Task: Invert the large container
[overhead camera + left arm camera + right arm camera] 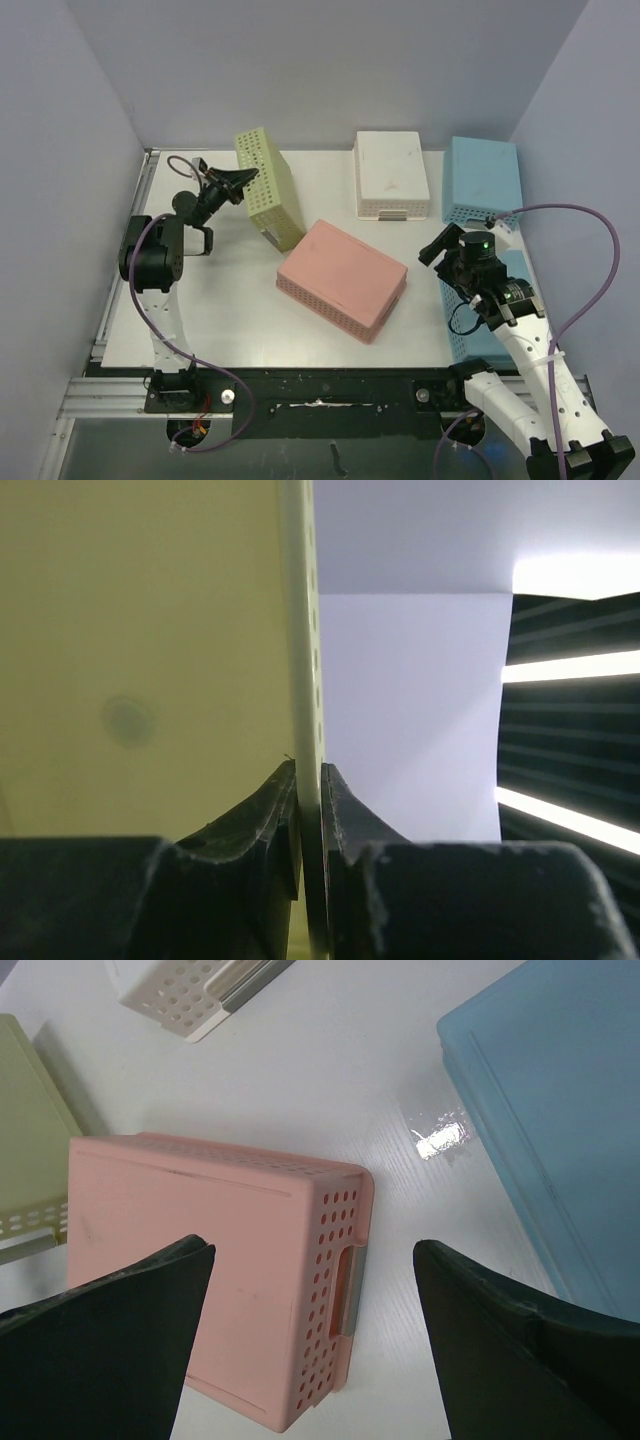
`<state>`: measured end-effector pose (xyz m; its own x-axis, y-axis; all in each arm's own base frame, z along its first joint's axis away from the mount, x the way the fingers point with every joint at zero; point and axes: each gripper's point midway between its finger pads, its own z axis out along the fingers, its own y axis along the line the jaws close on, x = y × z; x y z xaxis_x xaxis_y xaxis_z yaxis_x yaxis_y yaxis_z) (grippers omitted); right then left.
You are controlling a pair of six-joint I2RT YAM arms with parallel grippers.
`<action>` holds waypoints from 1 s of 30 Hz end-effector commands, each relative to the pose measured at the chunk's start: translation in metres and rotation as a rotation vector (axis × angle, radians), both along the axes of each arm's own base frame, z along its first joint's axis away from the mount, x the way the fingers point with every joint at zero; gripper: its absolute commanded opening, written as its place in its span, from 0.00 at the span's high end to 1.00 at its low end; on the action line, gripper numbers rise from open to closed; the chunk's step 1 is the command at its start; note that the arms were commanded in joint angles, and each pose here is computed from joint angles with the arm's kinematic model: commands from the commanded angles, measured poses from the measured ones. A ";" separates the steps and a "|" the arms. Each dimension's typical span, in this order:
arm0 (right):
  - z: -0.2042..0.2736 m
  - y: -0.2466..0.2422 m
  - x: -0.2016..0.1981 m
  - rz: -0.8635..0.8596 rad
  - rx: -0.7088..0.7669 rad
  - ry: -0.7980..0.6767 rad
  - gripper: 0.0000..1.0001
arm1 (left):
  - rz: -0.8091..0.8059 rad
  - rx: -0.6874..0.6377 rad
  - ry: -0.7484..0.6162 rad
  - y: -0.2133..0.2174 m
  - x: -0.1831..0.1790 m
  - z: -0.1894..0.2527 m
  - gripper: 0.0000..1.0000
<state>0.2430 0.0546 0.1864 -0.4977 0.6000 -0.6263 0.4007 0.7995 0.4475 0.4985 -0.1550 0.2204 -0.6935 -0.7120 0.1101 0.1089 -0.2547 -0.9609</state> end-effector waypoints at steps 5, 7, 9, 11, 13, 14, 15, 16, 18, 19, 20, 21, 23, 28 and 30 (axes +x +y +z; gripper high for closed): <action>0.017 -0.008 0.005 -0.025 -0.022 -0.075 0.16 | 0.072 -0.003 -0.024 0.061 -0.045 -0.017 0.72; 0.014 -0.007 0.004 -0.022 -0.022 -0.066 0.16 | 0.074 0.013 0.006 0.073 -0.053 -0.027 0.66; 0.013 -0.007 0.005 -0.024 -0.022 -0.061 0.16 | 0.093 0.039 0.034 0.086 -0.059 -0.034 0.62; 0.015 -0.006 0.008 -0.021 -0.022 -0.068 0.16 | 0.103 0.098 0.058 0.095 -0.065 -0.040 0.57; 0.016 -0.006 0.010 -0.020 -0.025 -0.073 0.16 | 0.112 0.183 0.112 0.103 -0.065 -0.053 0.52; 0.017 -0.006 0.011 -0.019 -0.028 -0.073 0.16 | 0.116 0.209 0.182 0.108 -0.064 -0.059 0.51; 0.017 -0.006 0.011 -0.019 -0.030 -0.071 0.16 | 0.129 0.330 0.190 0.112 -0.063 -0.070 0.48; 0.017 -0.006 0.012 -0.019 -0.032 -0.072 0.16 | 0.121 0.380 0.301 0.115 -0.062 -0.080 0.46; 0.018 -0.005 0.014 -0.012 -0.034 -0.074 0.16 | 0.158 0.691 0.369 0.132 -0.062 -0.103 0.34; 0.018 -0.005 0.014 -0.007 -0.036 -0.073 0.16 | 0.165 0.785 0.385 0.139 -0.063 -0.105 0.31; 0.017 -0.005 0.015 -0.006 -0.037 -0.070 0.16 | 0.168 0.837 0.389 0.144 -0.064 -0.104 0.29; 0.017 -0.005 0.015 -0.006 -0.039 -0.067 0.16 | 0.169 0.876 0.400 0.148 -0.066 -0.104 0.29; 0.016 -0.004 0.016 -0.004 -0.036 -0.065 0.16 | 0.175 0.987 0.461 0.161 -0.073 -0.113 0.28; 0.020 -0.004 0.015 -0.006 -0.030 -0.082 0.16 | 0.179 1.233 0.544 0.188 -0.086 -0.126 0.26; 0.022 -0.005 0.014 -0.009 -0.031 -0.086 0.16 | 0.201 1.333 0.567 0.196 -0.090 -0.124 0.26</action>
